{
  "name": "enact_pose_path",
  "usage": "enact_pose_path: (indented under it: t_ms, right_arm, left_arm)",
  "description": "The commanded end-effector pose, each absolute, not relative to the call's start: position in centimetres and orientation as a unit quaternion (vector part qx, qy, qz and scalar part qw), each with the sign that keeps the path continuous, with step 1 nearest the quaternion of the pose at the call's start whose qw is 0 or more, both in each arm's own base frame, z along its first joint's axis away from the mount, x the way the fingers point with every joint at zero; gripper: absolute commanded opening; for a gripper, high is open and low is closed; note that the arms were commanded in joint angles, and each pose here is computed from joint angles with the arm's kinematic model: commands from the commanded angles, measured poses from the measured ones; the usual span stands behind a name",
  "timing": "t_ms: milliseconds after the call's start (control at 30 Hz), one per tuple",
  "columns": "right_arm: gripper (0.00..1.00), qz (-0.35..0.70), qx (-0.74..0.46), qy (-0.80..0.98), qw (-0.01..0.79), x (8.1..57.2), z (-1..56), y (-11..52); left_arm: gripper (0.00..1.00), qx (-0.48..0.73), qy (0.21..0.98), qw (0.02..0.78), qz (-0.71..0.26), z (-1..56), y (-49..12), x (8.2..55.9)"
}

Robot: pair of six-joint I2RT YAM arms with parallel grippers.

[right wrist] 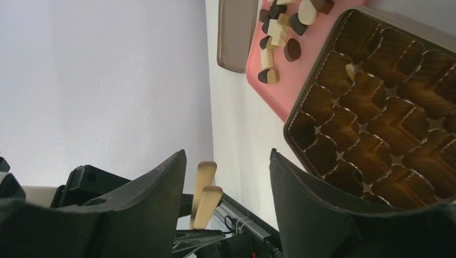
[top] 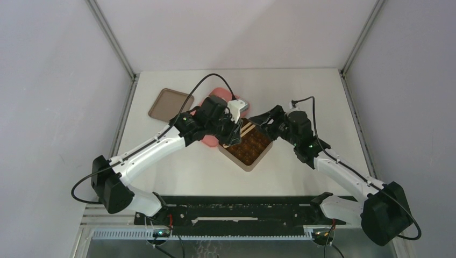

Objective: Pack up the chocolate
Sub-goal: Adjust the clamp.

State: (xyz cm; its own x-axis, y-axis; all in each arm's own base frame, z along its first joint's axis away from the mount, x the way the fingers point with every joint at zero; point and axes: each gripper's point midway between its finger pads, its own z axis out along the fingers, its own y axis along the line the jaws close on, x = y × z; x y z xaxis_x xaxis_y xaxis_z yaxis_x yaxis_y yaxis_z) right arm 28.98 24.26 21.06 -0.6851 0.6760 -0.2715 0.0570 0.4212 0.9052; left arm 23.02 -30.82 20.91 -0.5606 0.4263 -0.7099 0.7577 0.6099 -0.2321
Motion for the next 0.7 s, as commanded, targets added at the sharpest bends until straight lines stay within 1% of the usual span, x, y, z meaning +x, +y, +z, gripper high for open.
enact_pose_path:
  t_ms: [0, 167, 333, 400, 533, 667]
  right_arm:
    - [0.64, 0.538, 0.224, 0.743, 0.328, 29.5, 24.6, 25.9]
    - [0.53, 0.545, 0.223, 0.743, 0.317, 29.3, 24.5, 26.6]
    - [0.46, 0.546, 0.223, 0.746, 0.309, 29.1, 24.2, 27.1]
    - [0.41, 0.546, 0.222, 0.747, 0.307, 29.1, 24.1, 27.2]
    - [0.28, 0.552, 0.225, 0.741, 0.308, 29.1, 24.3, 27.2]
    - [0.09, 0.558, 0.229, 0.739, 0.301, 28.9, 24.3, 27.3]
  left_arm:
    - [0.30, 0.361, 0.809, 0.360, -0.291, 24.9, -32.1, 23.5]
    - [0.30, 0.349, 0.817, 0.364, -0.281, 24.8, -32.0, 24.0]
    - [0.30, 0.344, 0.818, 0.363, -0.283, 24.9, -32.4, 24.1]
    - [0.30, 0.342, 0.819, 0.364, -0.282, 24.9, -32.4, 24.2]
    - [0.32, 0.341, 0.821, 0.365, -0.277, 24.7, -32.4, 24.3]
    - [0.37, 0.337, 0.824, 0.372, -0.263, 24.6, -32.4, 24.6]
